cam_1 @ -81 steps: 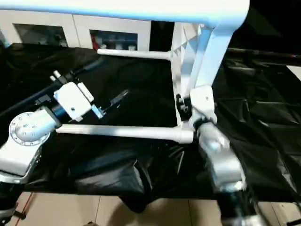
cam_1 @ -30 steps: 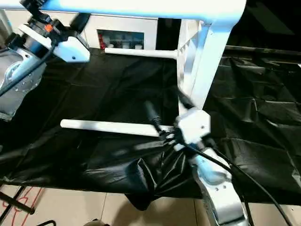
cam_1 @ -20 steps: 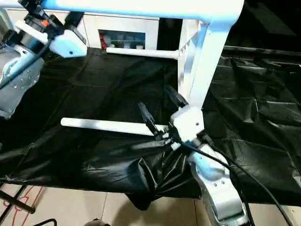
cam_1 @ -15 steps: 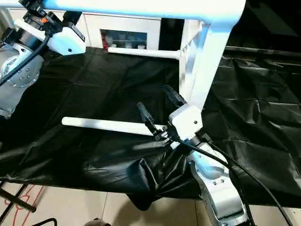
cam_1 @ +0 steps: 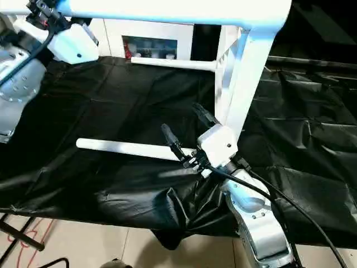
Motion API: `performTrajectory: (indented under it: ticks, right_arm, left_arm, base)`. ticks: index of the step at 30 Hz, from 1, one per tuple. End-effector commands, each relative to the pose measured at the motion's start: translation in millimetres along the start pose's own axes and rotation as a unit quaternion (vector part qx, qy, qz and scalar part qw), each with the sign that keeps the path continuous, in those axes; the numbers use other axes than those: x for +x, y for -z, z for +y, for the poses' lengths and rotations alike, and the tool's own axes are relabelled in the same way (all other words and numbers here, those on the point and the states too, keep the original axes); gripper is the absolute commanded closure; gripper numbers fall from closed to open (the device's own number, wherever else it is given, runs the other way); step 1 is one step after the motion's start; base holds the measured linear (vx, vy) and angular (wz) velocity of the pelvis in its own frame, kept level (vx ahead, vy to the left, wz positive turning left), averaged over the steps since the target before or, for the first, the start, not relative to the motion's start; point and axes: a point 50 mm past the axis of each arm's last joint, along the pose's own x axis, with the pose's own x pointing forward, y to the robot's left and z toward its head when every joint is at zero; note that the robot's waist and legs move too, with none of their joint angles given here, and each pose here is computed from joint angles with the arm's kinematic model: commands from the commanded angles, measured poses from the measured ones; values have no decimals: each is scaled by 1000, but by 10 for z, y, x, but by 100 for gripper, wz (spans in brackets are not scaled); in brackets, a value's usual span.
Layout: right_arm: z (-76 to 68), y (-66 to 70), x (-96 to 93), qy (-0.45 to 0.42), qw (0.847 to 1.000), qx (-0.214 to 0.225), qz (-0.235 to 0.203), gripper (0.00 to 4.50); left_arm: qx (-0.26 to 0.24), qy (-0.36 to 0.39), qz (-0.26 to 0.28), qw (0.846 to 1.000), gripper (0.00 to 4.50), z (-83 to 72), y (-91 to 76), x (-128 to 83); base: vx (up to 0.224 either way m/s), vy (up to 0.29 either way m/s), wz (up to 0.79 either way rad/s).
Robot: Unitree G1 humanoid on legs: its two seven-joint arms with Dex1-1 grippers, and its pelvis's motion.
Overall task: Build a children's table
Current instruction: Flip table
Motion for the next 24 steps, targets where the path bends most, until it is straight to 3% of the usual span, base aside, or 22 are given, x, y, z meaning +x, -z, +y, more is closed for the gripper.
performTrajectory:
  ticks: [1, 2, 4, 7, 15, 17, 22, 24]
  right_arm:
    - [-5, 0, 8, -8, 1000, -6, 3, 52]
    - [-11, 2, 9, -9, 1000, -7, 4, 52]
    - [-11, 4, 10, -14, 1000, -9, 3, 52]
    - [-26, 15, 7, -29, 999, -18, 5, 52]
    - [-149, 23, -7, -51, 998, -26, 17, 52]
    - [-183, 10, -14, -75, 997, -9, 26, 52]
    - [-189, 14, -33, -110, 993, 10, 42, 52]
    - [-116, 9, -45, -133, 989, 48, 48, 52]
  left_arm:
    - [-100, 52, 40, 993, 271, -252, 118, -41]
    - [-115, 52, 47, 991, 271, -237, 129, -38]
    - [-206, 43, 82, 974, 271, -254, 208, -46]
    - [-276, 36, 121, 953, 270, -236, 307, -69]
    - [-324, 27, 160, 932, 266, -206, 396, -94]
    - [-360, 22, 176, 916, 265, -230, 425, -109]
    - [-388, 26, 195, 900, 264, -300, 444, -147]
    - [-409, 22, 207, 889, 264, -350, 459, -184]
  base:
    - [0, 0, 0]
    - [0, 0, 0]
    - [0, 0, 0]
    - [0, 0, 0]
    - [0, 0, 0]
    - [0, 0, 0]
    - [0, 0, 0]
    - [0, 0, 0]
